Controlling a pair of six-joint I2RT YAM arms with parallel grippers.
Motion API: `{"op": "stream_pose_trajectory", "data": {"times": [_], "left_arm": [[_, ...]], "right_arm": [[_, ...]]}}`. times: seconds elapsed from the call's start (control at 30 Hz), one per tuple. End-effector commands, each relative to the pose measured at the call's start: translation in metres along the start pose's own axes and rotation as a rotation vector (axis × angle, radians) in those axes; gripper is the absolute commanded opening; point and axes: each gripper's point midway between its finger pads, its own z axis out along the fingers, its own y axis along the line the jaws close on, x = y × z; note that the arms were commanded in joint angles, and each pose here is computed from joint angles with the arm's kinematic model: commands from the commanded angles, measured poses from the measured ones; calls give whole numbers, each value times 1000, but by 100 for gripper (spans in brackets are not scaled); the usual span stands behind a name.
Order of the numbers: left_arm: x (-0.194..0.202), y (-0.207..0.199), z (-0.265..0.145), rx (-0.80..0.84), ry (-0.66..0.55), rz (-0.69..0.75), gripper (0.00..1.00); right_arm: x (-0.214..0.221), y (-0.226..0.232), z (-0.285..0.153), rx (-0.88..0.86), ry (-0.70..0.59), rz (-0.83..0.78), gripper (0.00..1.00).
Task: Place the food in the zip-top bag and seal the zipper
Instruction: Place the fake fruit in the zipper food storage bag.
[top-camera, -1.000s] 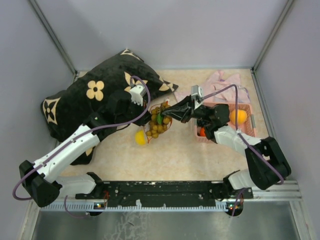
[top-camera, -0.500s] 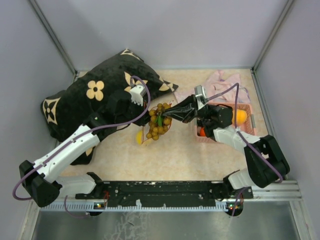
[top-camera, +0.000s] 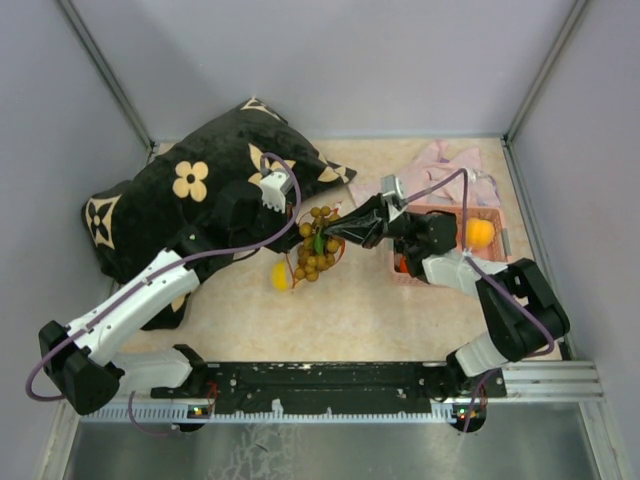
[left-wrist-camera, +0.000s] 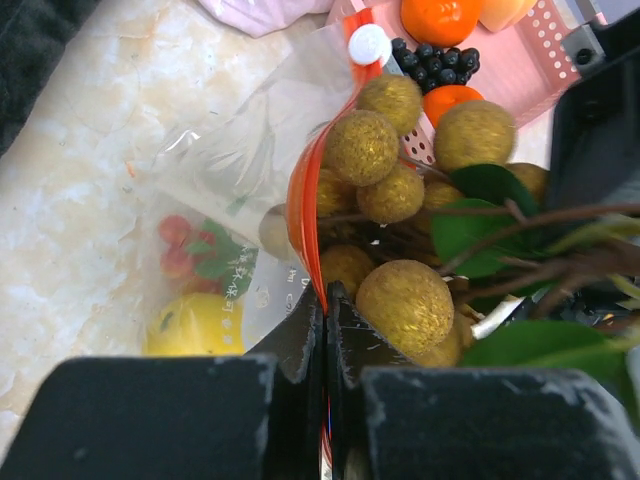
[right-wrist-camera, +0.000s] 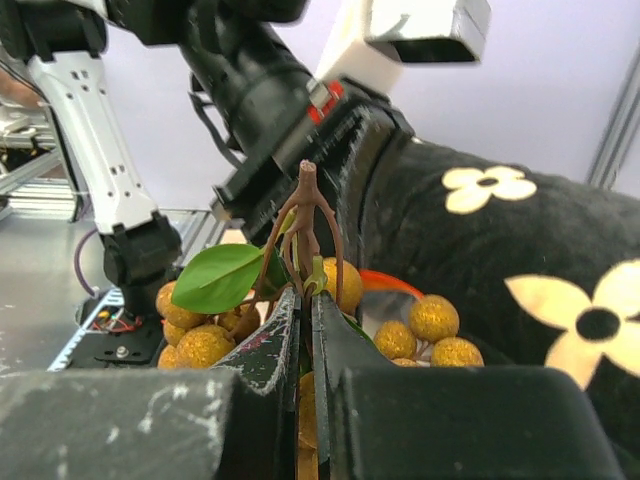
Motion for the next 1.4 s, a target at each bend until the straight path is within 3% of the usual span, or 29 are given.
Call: {"op": "stream_pose_trajectory", "data": {"times": [0.0,0.33,0.9,1.23,1.37], "left_arm": [[-16,-14,-8,63,-68,18,0],[-20,-8,-10,30,-89,18,0],[-21,18,-5,-104,-90,-38,0],[-22,12,-6,-55,-85,-37,0],[-19,2,-5,1,-68,-29,0]], "right_arm": [[14,-20,-9,97,24,-73,0],[45,-33,-21,183,122,-43,0],[33,22,-9,-62,101,38,0],[31,42,-7,-178,103,97,0],[31,36,-5,-148,69,78,0]]}}
